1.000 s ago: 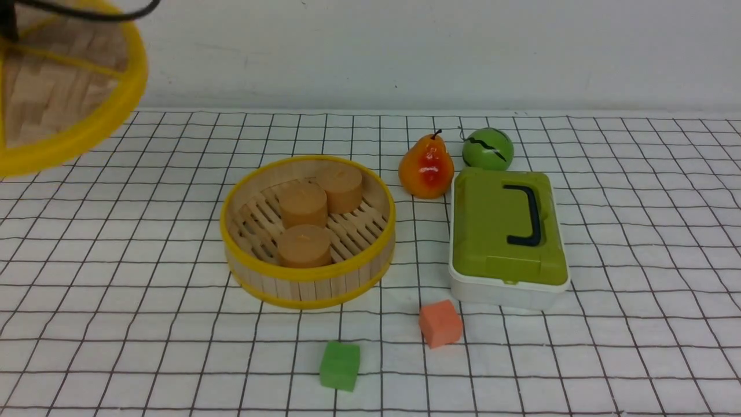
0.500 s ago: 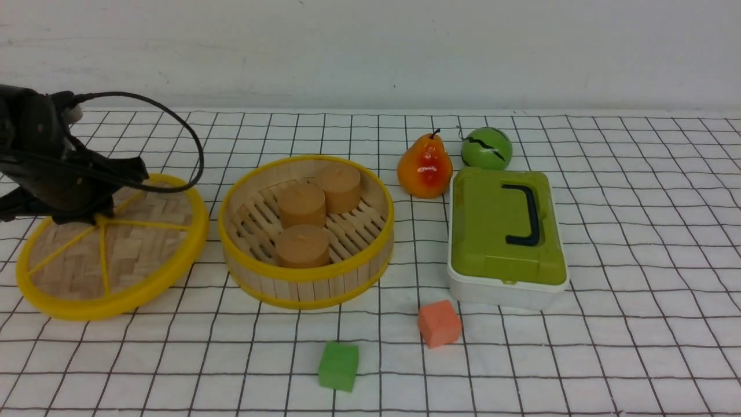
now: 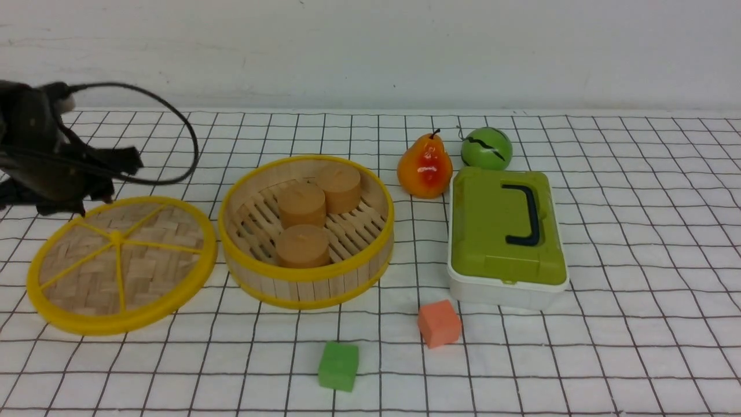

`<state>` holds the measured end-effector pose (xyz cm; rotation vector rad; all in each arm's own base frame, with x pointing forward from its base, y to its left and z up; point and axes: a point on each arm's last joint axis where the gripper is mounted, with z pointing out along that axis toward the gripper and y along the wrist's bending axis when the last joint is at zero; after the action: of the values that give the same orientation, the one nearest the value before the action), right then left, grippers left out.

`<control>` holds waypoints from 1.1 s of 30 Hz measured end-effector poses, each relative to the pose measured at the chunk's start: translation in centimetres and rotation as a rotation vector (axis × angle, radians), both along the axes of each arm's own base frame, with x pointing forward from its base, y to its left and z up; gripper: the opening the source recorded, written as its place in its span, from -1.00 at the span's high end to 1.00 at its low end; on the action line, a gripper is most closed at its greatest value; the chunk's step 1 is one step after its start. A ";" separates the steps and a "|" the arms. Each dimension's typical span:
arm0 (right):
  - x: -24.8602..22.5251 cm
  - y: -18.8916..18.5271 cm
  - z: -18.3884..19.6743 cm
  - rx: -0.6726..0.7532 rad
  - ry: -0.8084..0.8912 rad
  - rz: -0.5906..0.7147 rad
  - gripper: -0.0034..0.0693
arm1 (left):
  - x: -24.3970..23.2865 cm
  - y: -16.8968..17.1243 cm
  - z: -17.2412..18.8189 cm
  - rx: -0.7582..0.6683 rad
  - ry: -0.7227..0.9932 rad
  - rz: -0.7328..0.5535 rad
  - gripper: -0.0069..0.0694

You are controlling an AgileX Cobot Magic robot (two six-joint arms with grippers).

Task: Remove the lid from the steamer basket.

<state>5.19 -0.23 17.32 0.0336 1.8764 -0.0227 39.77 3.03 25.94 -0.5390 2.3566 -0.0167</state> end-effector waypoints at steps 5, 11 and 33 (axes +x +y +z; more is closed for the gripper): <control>0.0 0.0 0.0 0.000 0.000 0.000 0.25 | -7.0 -0.6 11.5 -0.036 -0.332 0.006 0.76; 0.0 0.0 0.0 0.000 0.000 0.000 0.25 | -17.4 -1.6 15.7 -0.065 -0.594 -0.027 0.85; 0.0 0.0 0.0 0.000 0.000 0.000 0.25 | -36.4 -3.3 1.7 0.290 -0.856 -0.392 0.85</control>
<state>5.19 -0.23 17.32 0.0336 1.8764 -0.0227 3.42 -0.27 27.61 0.0877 1.5462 -0.0689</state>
